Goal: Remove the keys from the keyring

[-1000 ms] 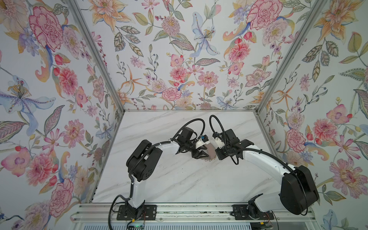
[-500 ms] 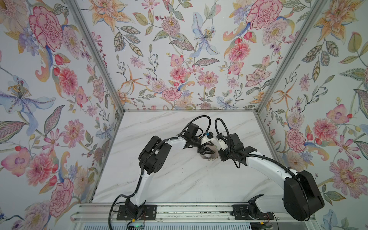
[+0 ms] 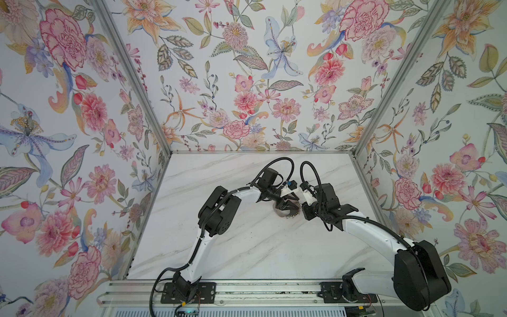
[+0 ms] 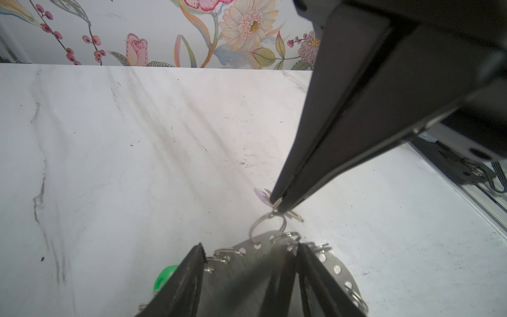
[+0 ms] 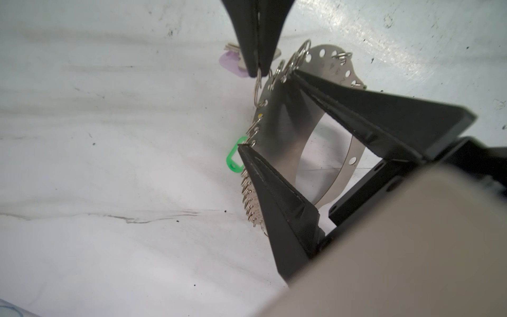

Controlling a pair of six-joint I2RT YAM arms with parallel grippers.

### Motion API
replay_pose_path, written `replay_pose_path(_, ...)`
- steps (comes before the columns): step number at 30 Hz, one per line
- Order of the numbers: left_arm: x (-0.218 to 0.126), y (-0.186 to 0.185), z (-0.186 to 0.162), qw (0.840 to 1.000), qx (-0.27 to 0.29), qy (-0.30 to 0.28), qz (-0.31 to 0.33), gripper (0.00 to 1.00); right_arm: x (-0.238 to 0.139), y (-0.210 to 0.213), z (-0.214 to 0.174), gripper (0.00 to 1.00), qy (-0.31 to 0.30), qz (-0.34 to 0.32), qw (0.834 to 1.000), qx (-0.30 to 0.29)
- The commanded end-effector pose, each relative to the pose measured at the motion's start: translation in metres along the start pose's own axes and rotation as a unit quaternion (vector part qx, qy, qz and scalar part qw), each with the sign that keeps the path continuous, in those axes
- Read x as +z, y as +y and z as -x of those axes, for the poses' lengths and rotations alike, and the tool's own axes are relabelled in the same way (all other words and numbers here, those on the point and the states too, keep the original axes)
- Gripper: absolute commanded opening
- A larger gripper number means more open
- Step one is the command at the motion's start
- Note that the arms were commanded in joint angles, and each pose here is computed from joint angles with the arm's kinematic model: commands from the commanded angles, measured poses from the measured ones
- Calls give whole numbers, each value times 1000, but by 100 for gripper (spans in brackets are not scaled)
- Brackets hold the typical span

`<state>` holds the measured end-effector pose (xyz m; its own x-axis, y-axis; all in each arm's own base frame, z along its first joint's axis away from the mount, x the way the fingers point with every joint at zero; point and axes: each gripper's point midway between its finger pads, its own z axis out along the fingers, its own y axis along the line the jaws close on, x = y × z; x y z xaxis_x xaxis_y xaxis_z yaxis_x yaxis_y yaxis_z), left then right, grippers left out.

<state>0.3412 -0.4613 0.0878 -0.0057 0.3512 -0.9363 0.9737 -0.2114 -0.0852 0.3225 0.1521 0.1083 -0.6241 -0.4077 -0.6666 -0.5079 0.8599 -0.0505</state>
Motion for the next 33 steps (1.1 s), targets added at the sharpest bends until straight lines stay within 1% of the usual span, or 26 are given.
replay_pose_path(1, 12, -10, 11, 1000, 10, -3, -30, 57, 2, 4, 7, 3, -4, 8, 1000, -11)
replay_pose_path(6, 19, -9, 10, 999, 0, 6, -47, 53, 6, 4, 5, 2, 13, 7, 1000, -17)
replay_pose_path(10, 22, -15, 20, 998, 6, -2, -57, 51, 8, 5, 3, 2, 16, 9, 1000, -15)
replay_pose_path(14, 16, -18, 30, 998, 14, -12, -59, 51, 9, 7, 2, 2, 15, 13, 1000, -12)
replay_pose_path(17, 4, -16, 42, 997, 11, -44, -59, 53, 7, 8, 2, 2, 7, 14, 1000, -10)
replay_pose_path(21, -20, -9, 66, 993, 8, -109, -33, 53, 6, 9, -1, 2, 2, 18, 1000, -5)
replay_pose_path(24, -28, -10, 76, 990, 7, -138, -34, 54, 5, 9, -1, 2, -5, 18, 1000, -1)
replay_pose_path(29, -25, -11, 71, 989, -5, -144, -42, 51, 2, 9, 2, 2, -11, 19, 1000, 1)
replay_pose_path(33, -20, -11, 61, 991, -11, -129, -39, 52, -1, 8, 8, 2, -23, 22, 999, 5)
